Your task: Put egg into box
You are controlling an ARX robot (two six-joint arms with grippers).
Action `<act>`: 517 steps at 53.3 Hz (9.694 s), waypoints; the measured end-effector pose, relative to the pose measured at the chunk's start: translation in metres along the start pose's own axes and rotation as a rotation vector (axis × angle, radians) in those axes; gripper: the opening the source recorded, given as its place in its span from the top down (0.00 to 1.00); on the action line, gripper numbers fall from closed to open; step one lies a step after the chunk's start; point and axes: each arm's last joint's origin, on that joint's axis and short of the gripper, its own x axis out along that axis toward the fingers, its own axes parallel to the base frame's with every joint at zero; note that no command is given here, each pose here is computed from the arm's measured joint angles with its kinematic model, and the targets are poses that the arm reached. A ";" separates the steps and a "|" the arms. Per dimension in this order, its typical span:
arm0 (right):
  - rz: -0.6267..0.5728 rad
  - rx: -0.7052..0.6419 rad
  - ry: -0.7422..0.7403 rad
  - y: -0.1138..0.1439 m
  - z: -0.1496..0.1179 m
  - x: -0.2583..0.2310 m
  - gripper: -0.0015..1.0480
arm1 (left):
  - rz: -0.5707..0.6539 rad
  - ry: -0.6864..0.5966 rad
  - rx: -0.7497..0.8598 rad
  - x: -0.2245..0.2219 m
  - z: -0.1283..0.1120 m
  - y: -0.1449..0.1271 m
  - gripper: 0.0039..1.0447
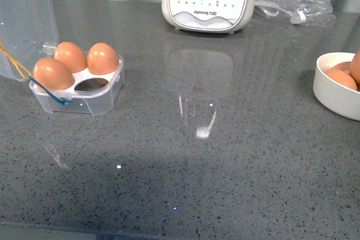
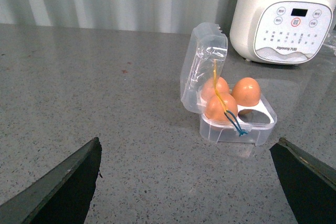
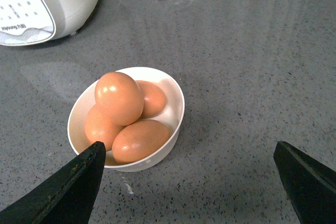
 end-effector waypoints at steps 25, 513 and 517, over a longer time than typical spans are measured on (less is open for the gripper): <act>0.128 -0.177 0.067 0.015 0.012 0.046 0.07 | 0.000 0.000 0.000 0.000 0.000 0.000 0.06; 0.024 -0.163 -0.341 0.016 -0.077 -0.081 0.07 | 0.286 0.036 0.232 0.185 0.023 0.057 0.06; 0.024 -0.163 -0.341 0.016 -0.077 -0.081 0.07 | 0.209 0.056 0.272 0.196 0.023 0.044 0.06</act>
